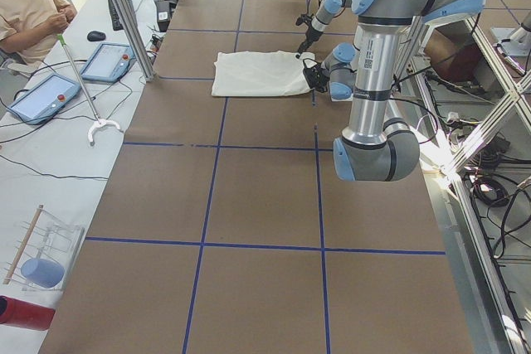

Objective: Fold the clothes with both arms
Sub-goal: 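Lower both grippers onto the near corners of the shirt to grasp them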

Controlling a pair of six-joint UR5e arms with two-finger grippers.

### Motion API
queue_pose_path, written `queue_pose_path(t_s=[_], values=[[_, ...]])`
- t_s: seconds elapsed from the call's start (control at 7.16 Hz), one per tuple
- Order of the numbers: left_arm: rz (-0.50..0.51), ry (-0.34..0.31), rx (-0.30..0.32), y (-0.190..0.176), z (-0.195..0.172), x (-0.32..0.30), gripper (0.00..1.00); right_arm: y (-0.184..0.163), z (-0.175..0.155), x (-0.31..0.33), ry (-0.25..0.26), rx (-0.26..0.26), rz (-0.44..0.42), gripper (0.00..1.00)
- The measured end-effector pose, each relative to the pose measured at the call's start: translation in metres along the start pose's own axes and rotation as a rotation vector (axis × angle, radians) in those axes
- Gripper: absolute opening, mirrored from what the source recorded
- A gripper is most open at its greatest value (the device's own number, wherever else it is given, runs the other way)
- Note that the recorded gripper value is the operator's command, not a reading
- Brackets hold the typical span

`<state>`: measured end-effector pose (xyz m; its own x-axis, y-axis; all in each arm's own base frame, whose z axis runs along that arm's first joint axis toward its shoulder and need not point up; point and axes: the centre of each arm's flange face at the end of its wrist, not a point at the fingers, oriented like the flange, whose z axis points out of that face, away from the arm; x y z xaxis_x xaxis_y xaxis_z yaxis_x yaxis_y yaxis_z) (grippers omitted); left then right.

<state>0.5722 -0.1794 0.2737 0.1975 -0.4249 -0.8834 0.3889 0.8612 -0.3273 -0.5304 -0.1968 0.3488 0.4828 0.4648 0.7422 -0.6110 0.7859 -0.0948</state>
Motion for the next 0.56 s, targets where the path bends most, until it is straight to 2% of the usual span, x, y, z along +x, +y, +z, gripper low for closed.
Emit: queue_pose_path(t_s=[0.14,0.56], values=[[0.0,0.001,0.0,0.0,0.0,0.0,0.0,0.0,0.0,0.0,-0.002,-0.001,0.009,0.0],[0.0,0.001,0.0,0.0,0.0,0.0,0.0,0.004,-0.004,-0.012,-0.019,-0.009,0.04,0.0]])
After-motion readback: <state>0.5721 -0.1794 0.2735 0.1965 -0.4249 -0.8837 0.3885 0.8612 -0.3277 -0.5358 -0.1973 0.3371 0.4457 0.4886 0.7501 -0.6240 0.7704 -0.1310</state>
